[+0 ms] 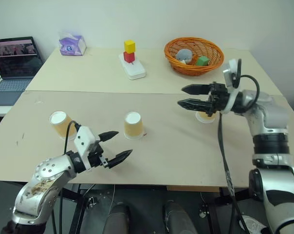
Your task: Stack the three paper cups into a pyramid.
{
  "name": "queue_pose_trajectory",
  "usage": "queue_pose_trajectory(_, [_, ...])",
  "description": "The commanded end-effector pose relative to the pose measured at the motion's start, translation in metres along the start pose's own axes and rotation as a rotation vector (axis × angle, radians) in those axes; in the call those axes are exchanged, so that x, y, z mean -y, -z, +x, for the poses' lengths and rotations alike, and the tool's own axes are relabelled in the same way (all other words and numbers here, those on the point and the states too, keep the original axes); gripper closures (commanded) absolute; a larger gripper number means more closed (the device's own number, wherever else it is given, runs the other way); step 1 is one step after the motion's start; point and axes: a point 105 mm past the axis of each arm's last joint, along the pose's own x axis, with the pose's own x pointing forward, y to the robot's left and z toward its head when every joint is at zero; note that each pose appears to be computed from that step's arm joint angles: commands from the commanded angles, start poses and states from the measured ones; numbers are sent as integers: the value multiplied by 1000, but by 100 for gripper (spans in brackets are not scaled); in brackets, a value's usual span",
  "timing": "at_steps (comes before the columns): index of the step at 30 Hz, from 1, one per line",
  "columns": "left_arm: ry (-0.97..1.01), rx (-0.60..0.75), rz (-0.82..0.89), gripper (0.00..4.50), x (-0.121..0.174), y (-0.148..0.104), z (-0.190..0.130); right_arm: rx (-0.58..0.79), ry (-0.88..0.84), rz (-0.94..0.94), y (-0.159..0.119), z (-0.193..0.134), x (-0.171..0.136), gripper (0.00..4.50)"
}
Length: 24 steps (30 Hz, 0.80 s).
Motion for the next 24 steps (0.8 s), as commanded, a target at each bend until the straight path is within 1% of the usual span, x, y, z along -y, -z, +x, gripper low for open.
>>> queue_pose_trajectory(1, [10,86,75,0,1,-21,10,-3,219,-154,-19,-24,19,6])
queue_pose_trajectory(4, [15,128,60,0,2,-28,18,-73,378,-236,-7,-46,32,6])
queue_pose_trajectory(6, [20,135,61,0,3,-28,21,-85,425,-273,-7,-55,34,6])
queue_pose_trajectory(11, [70,131,49,0,10,-27,25,-84,582,-259,-8,-85,48,6])
queue_pose_trajectory(15, [98,137,51,0,13,-27,30,-95,610,-238,1,-92,49,6])
queue_pose_trajectory(24, [121,154,66,0,10,-32,37,-92,631,-171,19,-94,49,6])
